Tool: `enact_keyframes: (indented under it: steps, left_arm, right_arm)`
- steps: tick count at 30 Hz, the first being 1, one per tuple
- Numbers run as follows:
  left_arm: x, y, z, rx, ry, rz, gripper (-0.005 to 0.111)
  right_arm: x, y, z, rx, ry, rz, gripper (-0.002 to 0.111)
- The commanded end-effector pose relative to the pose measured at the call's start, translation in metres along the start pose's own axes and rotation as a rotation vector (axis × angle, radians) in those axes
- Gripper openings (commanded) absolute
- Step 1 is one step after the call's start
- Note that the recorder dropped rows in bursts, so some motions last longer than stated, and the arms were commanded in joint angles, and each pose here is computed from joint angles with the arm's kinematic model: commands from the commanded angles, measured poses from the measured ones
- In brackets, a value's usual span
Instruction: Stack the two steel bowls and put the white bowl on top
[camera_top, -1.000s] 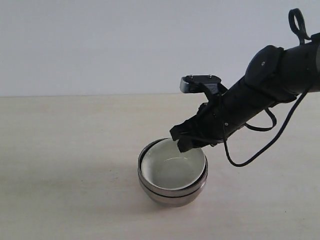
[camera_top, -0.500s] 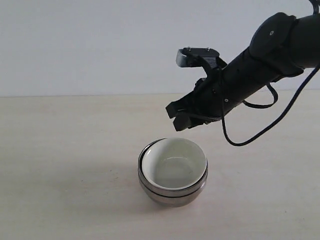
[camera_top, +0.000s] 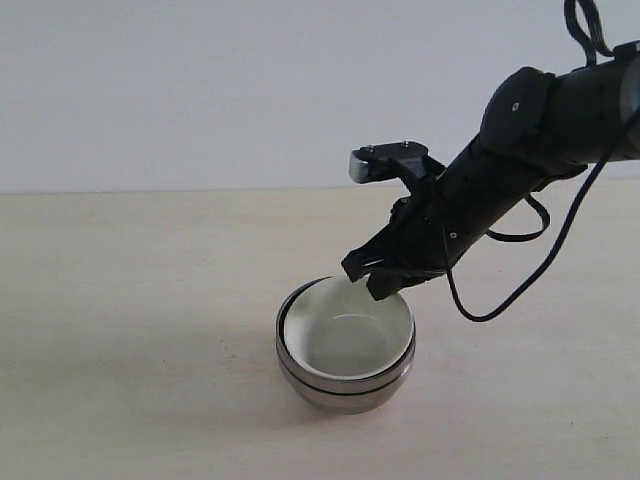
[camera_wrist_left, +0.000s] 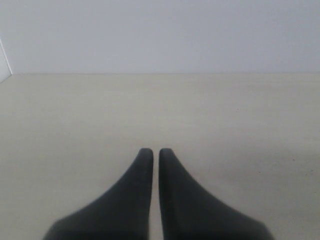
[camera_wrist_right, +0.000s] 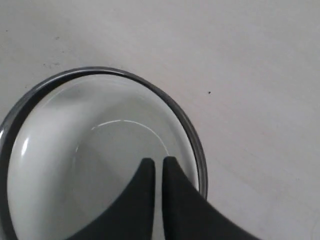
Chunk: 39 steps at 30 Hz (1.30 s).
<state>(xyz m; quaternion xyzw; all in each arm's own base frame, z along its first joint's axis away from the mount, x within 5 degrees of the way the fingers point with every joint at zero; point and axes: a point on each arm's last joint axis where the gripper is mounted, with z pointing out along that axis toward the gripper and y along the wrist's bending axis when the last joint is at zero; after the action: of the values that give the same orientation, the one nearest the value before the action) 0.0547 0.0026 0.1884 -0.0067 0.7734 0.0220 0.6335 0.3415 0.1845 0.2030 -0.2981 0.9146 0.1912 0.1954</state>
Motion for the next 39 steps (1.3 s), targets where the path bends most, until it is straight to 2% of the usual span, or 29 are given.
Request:
enact_keyframes:
  steps: [1,17,27,35,39]
  left_arm:
    - [0.001,0.000,0.000,-0.001,-0.001,-0.016,0.004]
    - [0.001,0.000,0.000,-0.001,-0.001,-0.016,0.004]
    - [0.001,0.000,0.000,-0.001,-0.001,-0.016,0.004]
    - [0.001,0.000,0.000,-0.001,-0.001,-0.016,0.004]
    - [0.001,0.000,0.000,-0.001,-0.001,-0.016,0.004]
  right_arm:
    - [-0.003,-0.002,0.000,0.022,-0.028,-0.015,0.000]
    - [0.000,-0.011,0.015,0.061,-0.007,-0.017,0.000]
    - [-0.004,-0.001,0.008,-0.019,-0.046,-0.002,0.000]
    - [-0.013,0.006,-0.025,0.025,-0.126,-0.084,0.000]
    - [-0.011,0.008,-0.038,0.060,-0.107,-0.077,0.000]
